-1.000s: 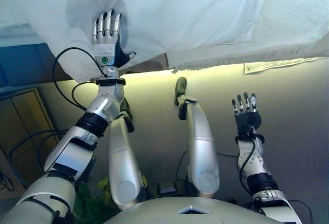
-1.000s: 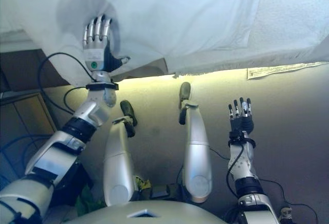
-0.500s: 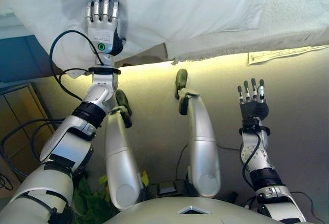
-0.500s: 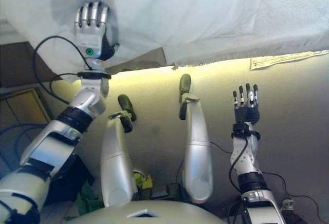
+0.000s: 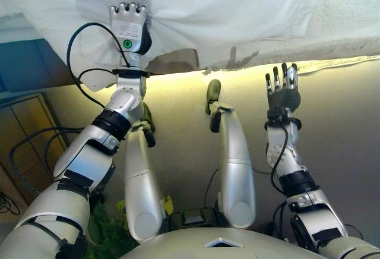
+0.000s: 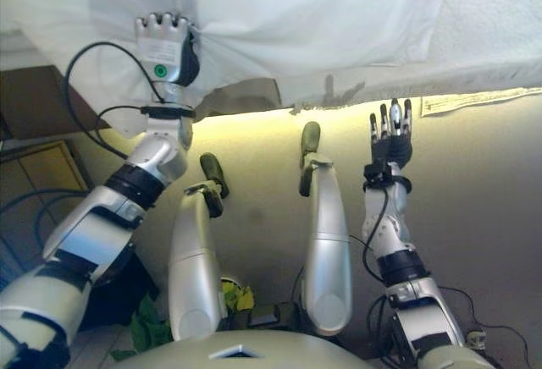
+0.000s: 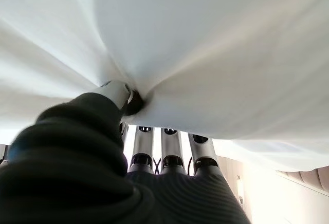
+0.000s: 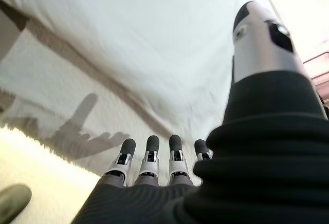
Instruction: Make the bed neatly
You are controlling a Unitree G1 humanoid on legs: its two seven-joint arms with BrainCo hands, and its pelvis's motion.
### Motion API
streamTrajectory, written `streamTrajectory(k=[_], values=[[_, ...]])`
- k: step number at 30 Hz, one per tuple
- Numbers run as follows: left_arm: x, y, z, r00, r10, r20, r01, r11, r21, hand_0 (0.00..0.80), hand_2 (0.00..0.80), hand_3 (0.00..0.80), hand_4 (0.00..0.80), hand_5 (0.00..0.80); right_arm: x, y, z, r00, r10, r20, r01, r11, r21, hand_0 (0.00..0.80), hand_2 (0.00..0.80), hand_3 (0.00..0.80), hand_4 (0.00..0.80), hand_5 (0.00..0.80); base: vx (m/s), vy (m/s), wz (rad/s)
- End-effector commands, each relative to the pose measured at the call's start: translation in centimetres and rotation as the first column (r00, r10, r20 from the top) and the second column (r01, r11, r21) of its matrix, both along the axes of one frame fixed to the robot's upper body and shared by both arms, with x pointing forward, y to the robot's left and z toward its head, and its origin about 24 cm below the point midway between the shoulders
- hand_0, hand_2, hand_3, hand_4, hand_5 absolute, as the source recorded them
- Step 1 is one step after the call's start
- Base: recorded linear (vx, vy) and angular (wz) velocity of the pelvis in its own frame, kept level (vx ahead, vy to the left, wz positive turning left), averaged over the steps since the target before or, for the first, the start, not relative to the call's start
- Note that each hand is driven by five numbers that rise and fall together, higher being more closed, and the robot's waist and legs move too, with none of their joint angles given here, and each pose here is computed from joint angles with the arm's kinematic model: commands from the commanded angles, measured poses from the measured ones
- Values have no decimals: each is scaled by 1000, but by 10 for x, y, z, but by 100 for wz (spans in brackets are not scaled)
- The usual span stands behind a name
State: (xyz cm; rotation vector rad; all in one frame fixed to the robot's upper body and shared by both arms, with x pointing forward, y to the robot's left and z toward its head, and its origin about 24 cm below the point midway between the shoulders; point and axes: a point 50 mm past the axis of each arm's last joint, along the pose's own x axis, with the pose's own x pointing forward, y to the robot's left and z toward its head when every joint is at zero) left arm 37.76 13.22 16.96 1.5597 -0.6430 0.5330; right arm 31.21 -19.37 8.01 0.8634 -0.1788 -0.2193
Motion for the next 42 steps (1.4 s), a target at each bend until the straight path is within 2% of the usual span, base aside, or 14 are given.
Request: streamTrajectory(k=[1, 10, 16, 20, 25, 32, 37, 42], values=[[-3, -9, -13, 999, -41, -25, 40, 998, -57, 800, 800, 800, 800, 800, -6, -11, 8, 996, -71, 55, 72, 997, -13, 0, 0, 0, 0, 0, -6, 17, 10], [-4, 2, -36, 993, -61, -98, 45, 987, -156, 800, 800, 800, 800, 800, 0, 3, 4, 996, -78, 38, 78, 997, 8, 0, 0, 0, 0, 0, 12, 47, 12], [-4, 30, -54, 984, -9, -177, -29, 978, -208, 800, 800, 800, 800, 800, 0, 6, -7, 993, -114, -7, 115, 993, 34, 0, 0, 0, 0, 0, 49, 15, 12], [-7, 40, -64, 976, 9, -218, -58, 974, -218, 800, 800, 800, 800, 800, -1, 7, -12, 991, -133, -27, 134, 990, 38, 0, 0, 0, 0, 0, 68, 4, 20], [-16, 66, -86, 951, 69, -303, -138, 967, -215, 800, 800, 800, 800, 800, -7, 5, -25, 985, -159, -61, 162, 986, 41, 0, 0, 0, 0, 0, 43, 18, 14], [-44, 112, -128, 876, 198, -440, -299, 938, -174, 800, 800, 800, 800, 800, -16, -4, -45, 974, -193, -114, 194, 981, -3, 0, 0, 0, 0, 0, 108, 105, 7], [-74, 158, -152, 781, 332, -529, -439, 894, -88, 800, 800, 800, 800, 800, -30, -22, -70, 961, -205, -184, 195, 978, -71, 0, 0, 0, 0, 0, 142, 180, 5], [-102, 183, -169, 705, 413, -577, -491, 871, 24, 800, 800, 800, 800, 800, -52, -42, -94, 946, -221, -236, 200, 974, -110, 0, 0, 0, 0, 0, 158, 171, 3]])
